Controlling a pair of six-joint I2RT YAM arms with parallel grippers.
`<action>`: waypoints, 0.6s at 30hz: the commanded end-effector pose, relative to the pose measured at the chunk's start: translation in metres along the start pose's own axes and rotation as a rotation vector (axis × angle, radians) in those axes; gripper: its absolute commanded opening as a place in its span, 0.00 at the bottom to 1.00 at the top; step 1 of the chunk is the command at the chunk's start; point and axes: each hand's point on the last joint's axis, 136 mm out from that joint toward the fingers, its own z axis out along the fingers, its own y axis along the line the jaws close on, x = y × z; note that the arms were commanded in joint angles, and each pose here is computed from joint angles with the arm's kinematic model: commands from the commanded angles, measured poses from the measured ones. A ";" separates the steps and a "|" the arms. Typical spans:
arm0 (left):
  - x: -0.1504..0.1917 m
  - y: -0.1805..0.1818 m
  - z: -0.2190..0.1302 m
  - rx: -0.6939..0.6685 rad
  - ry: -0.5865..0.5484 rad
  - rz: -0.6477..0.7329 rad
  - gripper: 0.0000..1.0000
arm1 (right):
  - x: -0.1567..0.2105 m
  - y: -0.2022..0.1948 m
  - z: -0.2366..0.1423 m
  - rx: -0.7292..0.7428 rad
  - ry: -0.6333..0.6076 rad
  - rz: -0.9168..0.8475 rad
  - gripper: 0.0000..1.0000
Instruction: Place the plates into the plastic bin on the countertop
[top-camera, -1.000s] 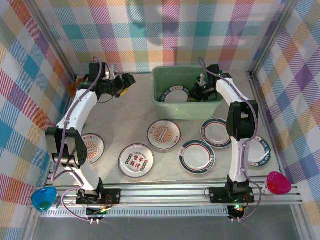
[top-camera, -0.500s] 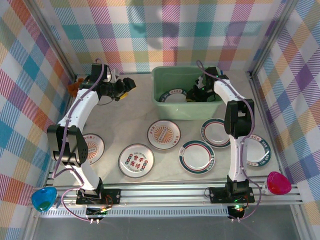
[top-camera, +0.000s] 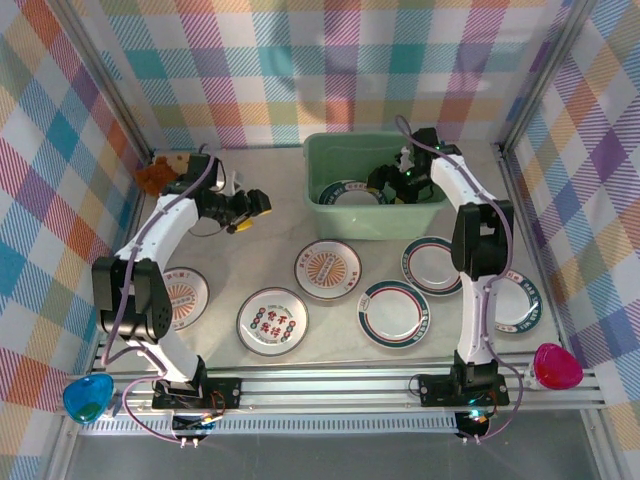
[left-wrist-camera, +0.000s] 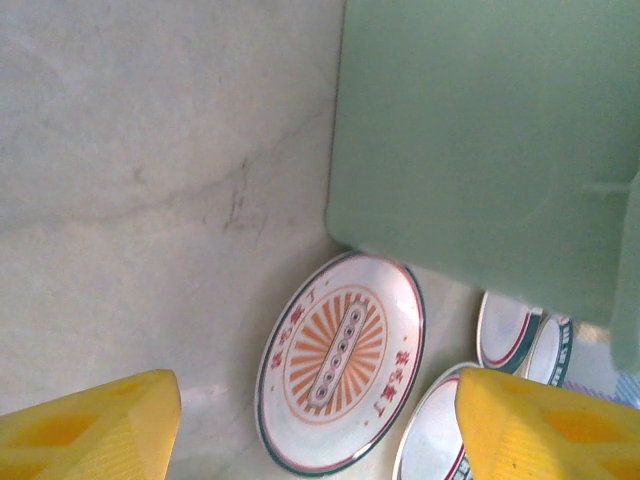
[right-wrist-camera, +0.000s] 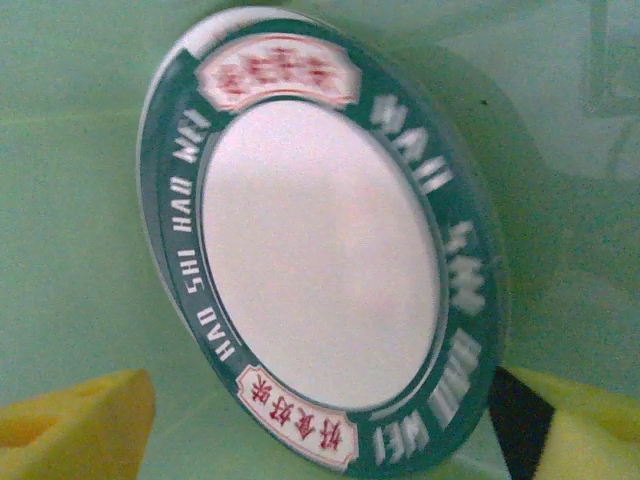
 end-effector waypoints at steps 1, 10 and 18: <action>0.024 0.005 -0.001 0.019 0.066 0.008 0.73 | -0.009 0.048 -0.064 -0.034 -0.136 -0.084 0.95; 0.074 0.010 0.039 -0.017 0.217 0.065 0.72 | 0.010 0.080 -0.127 -0.050 -0.224 -0.142 0.96; 0.103 0.015 0.076 -0.025 0.314 0.110 0.69 | 0.049 0.086 -0.161 -0.055 -0.280 -0.161 0.96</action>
